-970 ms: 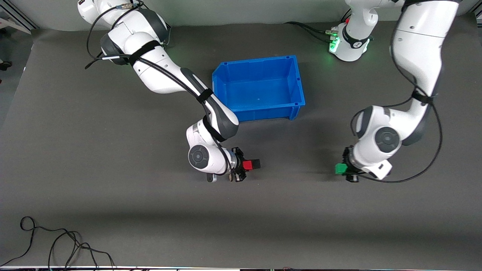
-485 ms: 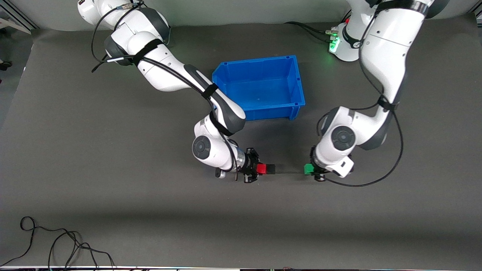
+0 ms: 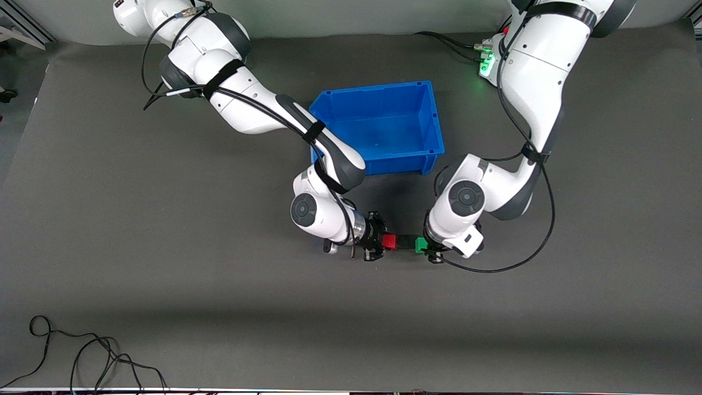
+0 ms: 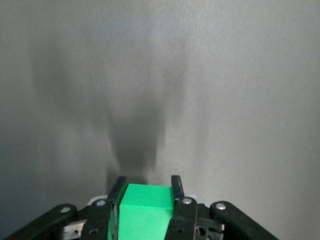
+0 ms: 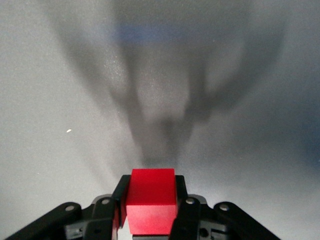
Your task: Attach green and red cubes to black cube
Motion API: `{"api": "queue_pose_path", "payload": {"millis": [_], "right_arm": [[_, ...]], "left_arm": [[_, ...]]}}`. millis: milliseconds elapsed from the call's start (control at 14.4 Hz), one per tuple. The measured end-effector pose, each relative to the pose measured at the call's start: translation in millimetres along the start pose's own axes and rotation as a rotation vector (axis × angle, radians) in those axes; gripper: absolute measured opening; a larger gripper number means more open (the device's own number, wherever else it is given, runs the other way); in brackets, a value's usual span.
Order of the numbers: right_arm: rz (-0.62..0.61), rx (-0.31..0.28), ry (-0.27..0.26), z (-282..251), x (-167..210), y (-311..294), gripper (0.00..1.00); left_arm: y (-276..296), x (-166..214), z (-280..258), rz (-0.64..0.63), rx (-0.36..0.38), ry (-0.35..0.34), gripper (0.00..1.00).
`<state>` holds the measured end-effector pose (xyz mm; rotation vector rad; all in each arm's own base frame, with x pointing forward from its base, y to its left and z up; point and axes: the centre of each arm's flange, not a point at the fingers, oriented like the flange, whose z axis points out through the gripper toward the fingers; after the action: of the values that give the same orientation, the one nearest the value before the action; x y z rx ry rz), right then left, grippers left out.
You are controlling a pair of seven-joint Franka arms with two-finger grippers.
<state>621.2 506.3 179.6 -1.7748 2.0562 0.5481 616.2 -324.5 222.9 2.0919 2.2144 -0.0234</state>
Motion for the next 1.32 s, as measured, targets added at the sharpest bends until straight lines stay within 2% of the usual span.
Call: {"api": "queue_pose_path", "payload": {"millis": [277, 347, 485, 624, 693, 762, 901, 970, 1109, 1317], "right_arm": [[-0.005, 0.000, -0.002, 3, -3, 4, 0.40], [-0.006, -0.001, -0.002, 4, -3, 5, 0.40], [-0.006, 0.000, -0.002, 4, -4, 5, 0.40], [-0.006, 0.002, -0.003, 3, -4, 4, 0.55], [-0.006, 0.003, -0.002, 3, -3, 4, 0.66], [-0.005, 0.004, -0.002, 2, -3, 3, 0.74], [-0.010, -0.010, 0.011, -1, -2, 1, 0.95], [-0.028, -0.023, 0.032, -5, -1, -2, 1.00], [-0.094, -0.030, 0.071, -36, 3, -21, 1.00], [-0.203, -0.018, 0.088, -105, 7, -46, 1.00]], "left_arm": [[-5, -4, 8, 0.009, 0.024, 0.013, 0.38], [-6, -5, 11, 0.012, 0.030, 0.018, 0.42], [-6, -5, 11, 0.013, 0.032, 0.019, 0.62], [0, -2, 5, 0.011, 0.047, 0.037, 0.82], [6, 2, -2, 0.008, 0.054, 0.048, 0.94], [15, 8, -9, 0.001, 0.057, 0.055, 1.00], [34, 27, -24, 0.012, 0.054, 0.060, 1.00], [42, 38, -29, 0.029, 0.050, 0.060, 1.00], [58, 69, -41, 0.077, 0.054, 0.067, 1.00], [83, 140, -74, 0.235, 0.084, 0.080, 1.00]]}}
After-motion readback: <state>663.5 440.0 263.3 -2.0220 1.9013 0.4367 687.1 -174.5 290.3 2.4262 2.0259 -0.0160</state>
